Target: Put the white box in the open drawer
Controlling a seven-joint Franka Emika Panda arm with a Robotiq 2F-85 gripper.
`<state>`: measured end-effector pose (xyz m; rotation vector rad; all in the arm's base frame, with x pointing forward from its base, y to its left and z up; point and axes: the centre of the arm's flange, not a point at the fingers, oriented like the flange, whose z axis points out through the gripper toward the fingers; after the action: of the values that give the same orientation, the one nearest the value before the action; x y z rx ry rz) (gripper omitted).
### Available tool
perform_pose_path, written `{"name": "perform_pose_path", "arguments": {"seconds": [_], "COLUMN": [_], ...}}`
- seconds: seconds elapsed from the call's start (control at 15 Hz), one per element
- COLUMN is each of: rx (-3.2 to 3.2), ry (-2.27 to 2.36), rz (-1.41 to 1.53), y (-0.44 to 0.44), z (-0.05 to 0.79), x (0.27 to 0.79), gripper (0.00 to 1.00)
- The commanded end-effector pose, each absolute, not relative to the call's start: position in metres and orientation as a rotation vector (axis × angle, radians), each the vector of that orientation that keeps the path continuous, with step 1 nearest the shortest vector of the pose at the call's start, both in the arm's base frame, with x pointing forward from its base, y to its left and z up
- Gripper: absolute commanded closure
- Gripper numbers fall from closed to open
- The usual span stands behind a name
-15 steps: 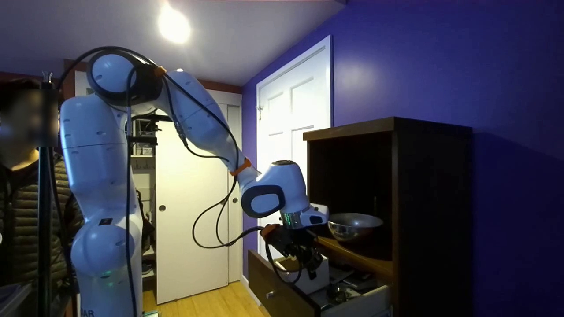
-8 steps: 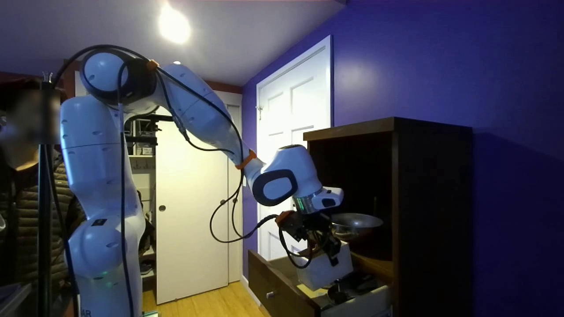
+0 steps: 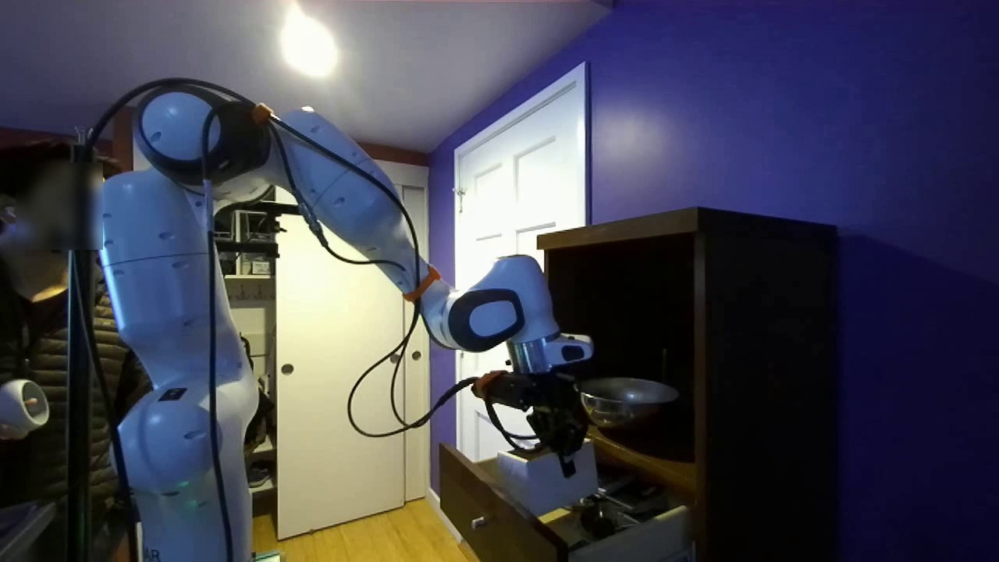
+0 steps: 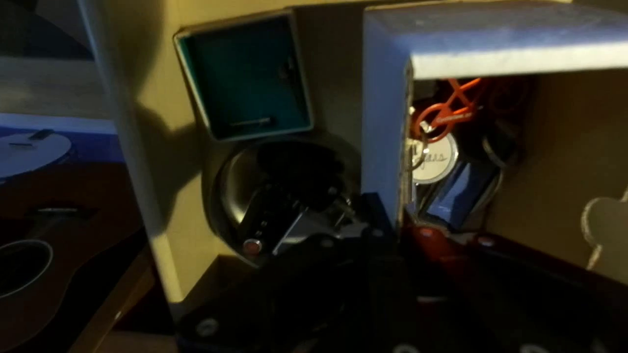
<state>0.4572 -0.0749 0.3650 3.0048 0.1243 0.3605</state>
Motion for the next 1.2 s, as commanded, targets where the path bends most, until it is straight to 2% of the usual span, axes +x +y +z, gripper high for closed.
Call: {"name": "perform_pose_path", "arguments": {"seconds": [0.0,0.27,1.13], "rx": [3.005,3.034,3.148], "ry": [0.160,0.081,-0.048], "rz": [0.190,0.082,0.072], "y": [-0.053,-0.044,-0.016], "z": [0.372,0.367,0.345], "x": [0.452,0.447,0.434], "gripper": [0.99,0.99,0.99]}}
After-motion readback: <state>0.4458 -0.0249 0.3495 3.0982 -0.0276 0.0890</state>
